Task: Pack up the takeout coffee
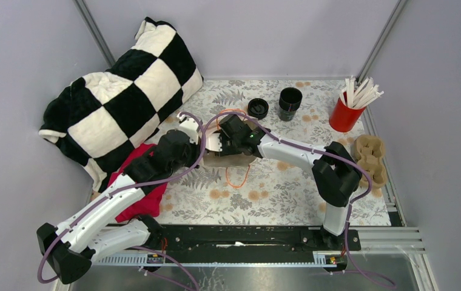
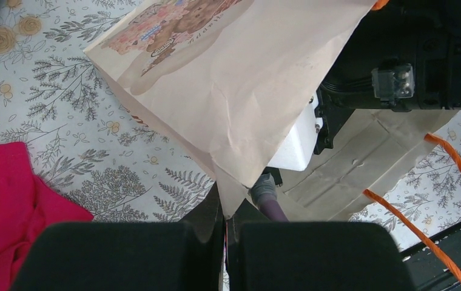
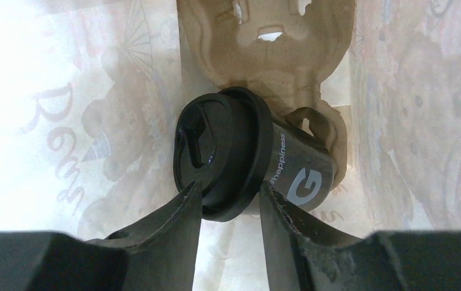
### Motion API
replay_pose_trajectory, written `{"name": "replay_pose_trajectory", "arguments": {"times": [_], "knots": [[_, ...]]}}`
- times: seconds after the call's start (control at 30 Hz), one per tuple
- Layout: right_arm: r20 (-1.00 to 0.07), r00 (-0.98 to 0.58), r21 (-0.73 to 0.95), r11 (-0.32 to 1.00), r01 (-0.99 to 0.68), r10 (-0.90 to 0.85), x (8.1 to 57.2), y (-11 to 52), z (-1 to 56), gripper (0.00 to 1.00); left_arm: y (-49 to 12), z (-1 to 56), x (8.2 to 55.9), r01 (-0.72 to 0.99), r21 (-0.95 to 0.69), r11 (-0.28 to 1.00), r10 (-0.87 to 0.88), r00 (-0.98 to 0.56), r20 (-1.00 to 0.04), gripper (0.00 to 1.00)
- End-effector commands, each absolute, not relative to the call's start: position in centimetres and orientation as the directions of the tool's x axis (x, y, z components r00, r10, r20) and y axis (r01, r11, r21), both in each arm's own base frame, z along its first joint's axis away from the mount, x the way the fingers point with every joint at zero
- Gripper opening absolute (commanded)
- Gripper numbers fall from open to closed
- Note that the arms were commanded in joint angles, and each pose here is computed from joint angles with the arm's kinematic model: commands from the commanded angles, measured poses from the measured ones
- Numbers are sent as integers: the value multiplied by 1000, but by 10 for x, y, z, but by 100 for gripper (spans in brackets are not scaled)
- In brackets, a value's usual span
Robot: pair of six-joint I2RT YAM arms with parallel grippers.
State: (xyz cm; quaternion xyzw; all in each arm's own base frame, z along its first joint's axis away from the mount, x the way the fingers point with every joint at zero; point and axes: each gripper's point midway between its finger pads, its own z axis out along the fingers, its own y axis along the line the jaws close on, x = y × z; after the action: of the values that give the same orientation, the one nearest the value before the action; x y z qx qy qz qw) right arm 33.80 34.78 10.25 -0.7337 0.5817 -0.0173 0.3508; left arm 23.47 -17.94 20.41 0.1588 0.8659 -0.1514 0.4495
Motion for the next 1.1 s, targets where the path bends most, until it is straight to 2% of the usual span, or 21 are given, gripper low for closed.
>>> {"name": "replay_pose_trajectory", "arguments": {"times": [0.0,0.3,0.57,0.67,0.77,1.07], "knots": [[-417,217,-485,14,-875,-883,335,346,104,44,-203,234,233,479,-193,856,84,-498,-863,0],[-549,30,-434,254,-865,-835,333,345,138,34,-202,229,234,468,-192,863,85,-508,-857,0],[-639,-166,-374,492,-786,-751,335,332,153,33,-201,227,234,453,-197,869,75,-515,-854,0],[-703,-195,-338,563,-754,-684,335,334,157,32,-201,227,233,456,-204,866,70,-516,-854,0],[-749,-197,-307,595,-743,-632,337,340,168,30,-204,226,233,466,-209,860,74,-519,-852,0],[-793,-249,-211,634,-744,-556,319,336,194,27,-195,214,237,417,-172,892,90,-539,-837,0]]}}
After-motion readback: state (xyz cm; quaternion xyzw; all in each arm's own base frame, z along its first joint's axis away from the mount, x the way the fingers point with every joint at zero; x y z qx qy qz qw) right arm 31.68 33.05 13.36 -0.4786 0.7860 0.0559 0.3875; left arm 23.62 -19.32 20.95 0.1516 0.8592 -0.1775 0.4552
